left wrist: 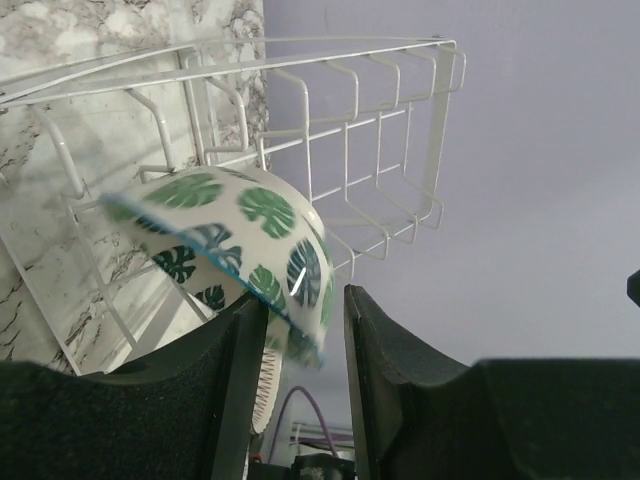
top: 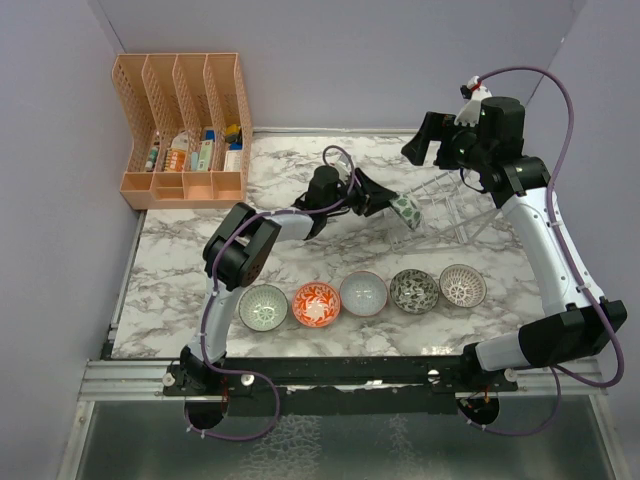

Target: Load the bowls into the dish rack

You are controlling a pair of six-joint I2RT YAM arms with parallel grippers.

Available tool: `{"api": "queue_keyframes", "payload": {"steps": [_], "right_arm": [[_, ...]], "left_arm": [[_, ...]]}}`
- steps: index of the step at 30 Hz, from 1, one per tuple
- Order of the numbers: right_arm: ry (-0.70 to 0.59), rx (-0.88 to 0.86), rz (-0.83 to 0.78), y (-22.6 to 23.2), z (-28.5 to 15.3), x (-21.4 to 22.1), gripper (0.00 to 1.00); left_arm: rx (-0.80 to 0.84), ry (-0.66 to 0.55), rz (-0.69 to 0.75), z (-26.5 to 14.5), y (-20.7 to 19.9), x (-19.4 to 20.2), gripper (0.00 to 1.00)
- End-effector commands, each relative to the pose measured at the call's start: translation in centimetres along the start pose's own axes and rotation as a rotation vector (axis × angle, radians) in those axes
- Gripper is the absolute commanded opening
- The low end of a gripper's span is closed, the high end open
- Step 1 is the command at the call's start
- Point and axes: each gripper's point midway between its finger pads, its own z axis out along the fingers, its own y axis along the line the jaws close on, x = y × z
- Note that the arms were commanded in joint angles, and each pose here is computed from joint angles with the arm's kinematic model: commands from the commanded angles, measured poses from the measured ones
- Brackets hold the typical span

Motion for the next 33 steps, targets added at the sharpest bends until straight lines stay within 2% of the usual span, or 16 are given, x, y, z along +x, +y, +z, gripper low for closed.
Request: {"api": "queue_keyframes", "payload": {"steps": [1,7,17,25,33], "right_arm": [[-0.018,-0.028,-0.006,0.4,0.3,-0.6,1.0],[-0.012,-0.03,-0.004,0.4,0.3,-0.4,1.0],[-0.007,-0.028,0.007,0.3,0.7,-0.4,1.0],[-0.008,-0.029,0.013,0.4,0.6,-0.5,1.0],[-0.017,-0.013,0.011,0.2,0.2,-0.5,1.0]], "left_arm": [[0.027,0.036,0.102,-0.3,-2.4,-0.3,0.39],[-0.007,0.084,0.162,0.5,-1.9,-0.5,0.41],[-0.032,0.112,0.14,-0.4,-0.1,0.2,0.41],[-0.081,0.107,0.127,-1.1,1.1,0.5,0.45],[-0.108,0.045,0.091,-0.8,1.8,-0.2,0.31]]}}
